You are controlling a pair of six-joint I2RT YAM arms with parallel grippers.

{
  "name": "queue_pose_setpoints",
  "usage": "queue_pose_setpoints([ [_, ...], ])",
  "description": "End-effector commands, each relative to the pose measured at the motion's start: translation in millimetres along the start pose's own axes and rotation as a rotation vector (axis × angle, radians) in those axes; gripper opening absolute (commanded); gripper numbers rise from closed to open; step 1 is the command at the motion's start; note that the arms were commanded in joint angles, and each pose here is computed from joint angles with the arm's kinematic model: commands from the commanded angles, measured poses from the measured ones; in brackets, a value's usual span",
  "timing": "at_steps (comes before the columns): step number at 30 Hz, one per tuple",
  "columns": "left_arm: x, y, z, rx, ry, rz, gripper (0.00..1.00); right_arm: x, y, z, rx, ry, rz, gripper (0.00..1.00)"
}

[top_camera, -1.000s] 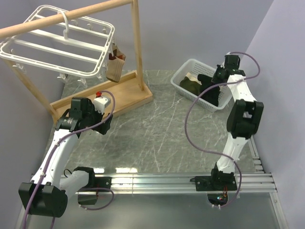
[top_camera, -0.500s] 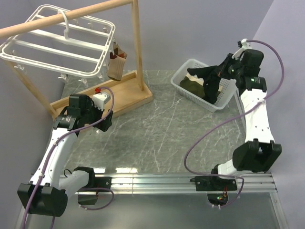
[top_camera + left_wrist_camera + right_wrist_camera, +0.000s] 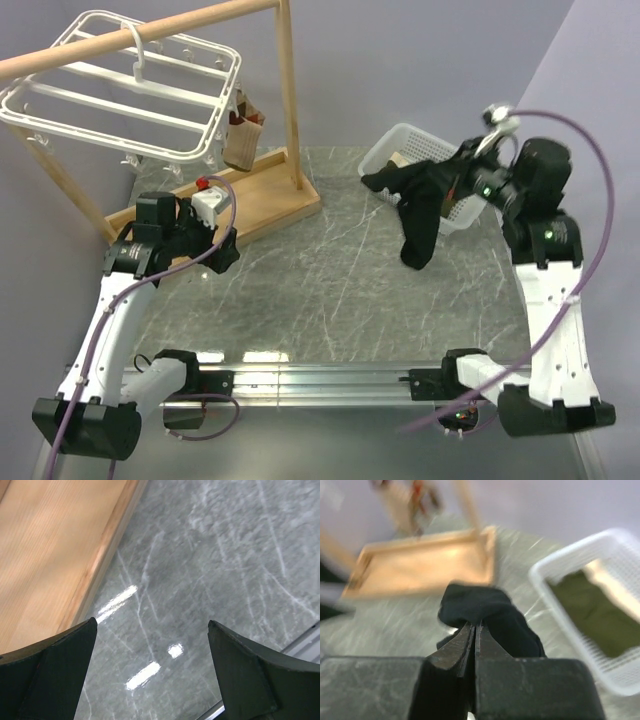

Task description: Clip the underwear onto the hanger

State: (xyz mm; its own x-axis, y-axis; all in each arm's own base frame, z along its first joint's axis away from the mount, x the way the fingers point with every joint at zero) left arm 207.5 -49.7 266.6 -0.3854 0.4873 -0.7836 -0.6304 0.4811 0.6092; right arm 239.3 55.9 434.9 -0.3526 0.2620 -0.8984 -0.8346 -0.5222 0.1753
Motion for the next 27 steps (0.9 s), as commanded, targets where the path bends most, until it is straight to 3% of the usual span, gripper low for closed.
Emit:
queue_pose_setpoints([
  [1,-19.7,17.2,-9.3,0.052,-0.055,-0.112,0.99,46.8,-5.3,-1.4,0.001,0.005,0.119,0.0],
  [7,-18.6,18.2,-17.5,0.118,-0.09,-0.15,0.99,120.8,-31.8,-2.9,-0.053,-0.054,0.314,0.0],
  [16,-20.9,8.6,-13.1,0.138,-0.054,-0.131,0.99,230.4,-78.6,39.7,-0.156,0.214,0.628,0.0],
  [24,-14.6,-7.5,-9.4,0.208,-0.014,-0.048,0.99,315.8,-63.4,85.3,-0.331,0.446,0.867,0.0],
  [25,-13.4,-9.1,-9.2,0.215,-0.014,-0.04,0.99,322.8,-62.4,87.6,-0.342,0.465,0.894,0.08],
  [26,-12.3,-10.4,-8.7,0.221,-0.022,-0.034,0.99,327.0,-59.8,91.7,-0.36,0.481,0.917,0.35],
  [27,-9.7,-13.0,-8.7,0.234,-0.015,-0.015,0.99,324.1,-59.5,93.9,-0.357,0.484,0.934,0.49],
])
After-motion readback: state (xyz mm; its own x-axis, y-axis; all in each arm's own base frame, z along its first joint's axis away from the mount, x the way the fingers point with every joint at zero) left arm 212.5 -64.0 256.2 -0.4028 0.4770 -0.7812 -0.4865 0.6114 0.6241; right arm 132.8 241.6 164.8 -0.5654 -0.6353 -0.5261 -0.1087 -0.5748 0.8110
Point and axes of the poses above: each gripper's point midway between its finger pads, its own y axis back along the fingers, its own z axis along the line the jaws close on, x = y × z, the point moved 8 cm from there along y, back along the fingers, and after that the axes turned 11 degrees about -y, right-handed, at the moved point
